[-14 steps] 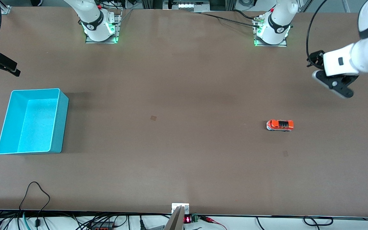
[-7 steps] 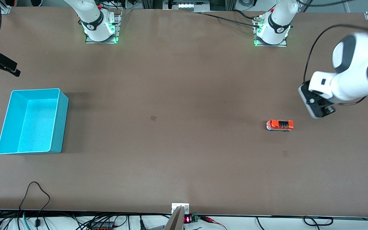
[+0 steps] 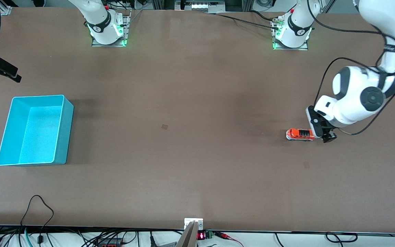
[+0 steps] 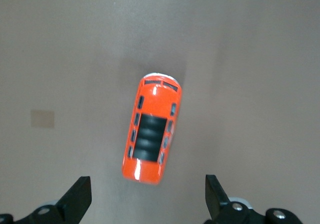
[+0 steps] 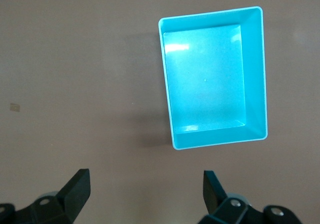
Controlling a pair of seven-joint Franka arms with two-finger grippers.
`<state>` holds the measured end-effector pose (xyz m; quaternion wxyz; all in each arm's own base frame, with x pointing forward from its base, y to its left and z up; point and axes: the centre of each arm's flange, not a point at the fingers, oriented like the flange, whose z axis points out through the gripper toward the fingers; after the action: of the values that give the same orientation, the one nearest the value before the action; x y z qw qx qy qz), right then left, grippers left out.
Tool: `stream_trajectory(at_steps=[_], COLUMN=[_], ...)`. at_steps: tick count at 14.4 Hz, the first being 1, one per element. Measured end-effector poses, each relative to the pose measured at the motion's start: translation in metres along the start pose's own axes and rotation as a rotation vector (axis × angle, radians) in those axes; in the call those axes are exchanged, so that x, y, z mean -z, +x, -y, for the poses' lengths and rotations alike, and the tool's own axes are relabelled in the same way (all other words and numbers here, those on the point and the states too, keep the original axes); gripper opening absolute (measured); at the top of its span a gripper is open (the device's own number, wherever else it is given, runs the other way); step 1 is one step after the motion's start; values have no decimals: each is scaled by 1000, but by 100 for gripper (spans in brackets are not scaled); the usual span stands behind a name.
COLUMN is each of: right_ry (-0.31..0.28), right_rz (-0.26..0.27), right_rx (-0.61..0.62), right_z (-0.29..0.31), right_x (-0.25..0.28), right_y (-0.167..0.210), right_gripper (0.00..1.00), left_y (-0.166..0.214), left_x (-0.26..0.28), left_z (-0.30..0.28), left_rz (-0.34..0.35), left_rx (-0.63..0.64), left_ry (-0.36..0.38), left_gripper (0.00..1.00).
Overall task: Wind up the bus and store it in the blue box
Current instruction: 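Close the left gripper on the orange bus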
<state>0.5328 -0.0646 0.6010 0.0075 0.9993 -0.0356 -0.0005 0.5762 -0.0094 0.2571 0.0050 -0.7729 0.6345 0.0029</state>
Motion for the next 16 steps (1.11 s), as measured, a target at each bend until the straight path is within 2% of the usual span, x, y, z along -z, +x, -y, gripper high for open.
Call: stream_trajectory(at_steps=[4,12,13,14,16], right_ry=[0,0,0,0,0], right_rz=[-1,-2,-2,-2,-2], right_rx=[-4,-4,-4,-4,-4], right_z=[-2,-2,-2,-2,-2], right_x=[0,0,0,0,0], right_y=[0,0,0,0,0], right_gripper=[100,100,100,100,100], left_y=[5,11,12,12,14], left_x=[-37,-51,-53,-54,-56], left_z=[-14,-5,-3,-2,-2], left_rz=[-21,-30,-31,-31,-32], left_rx=[-42,-69,-73,-76,-80], left_ry=[49,60,60,60,57], left_gripper=[100,98,96,88,65])
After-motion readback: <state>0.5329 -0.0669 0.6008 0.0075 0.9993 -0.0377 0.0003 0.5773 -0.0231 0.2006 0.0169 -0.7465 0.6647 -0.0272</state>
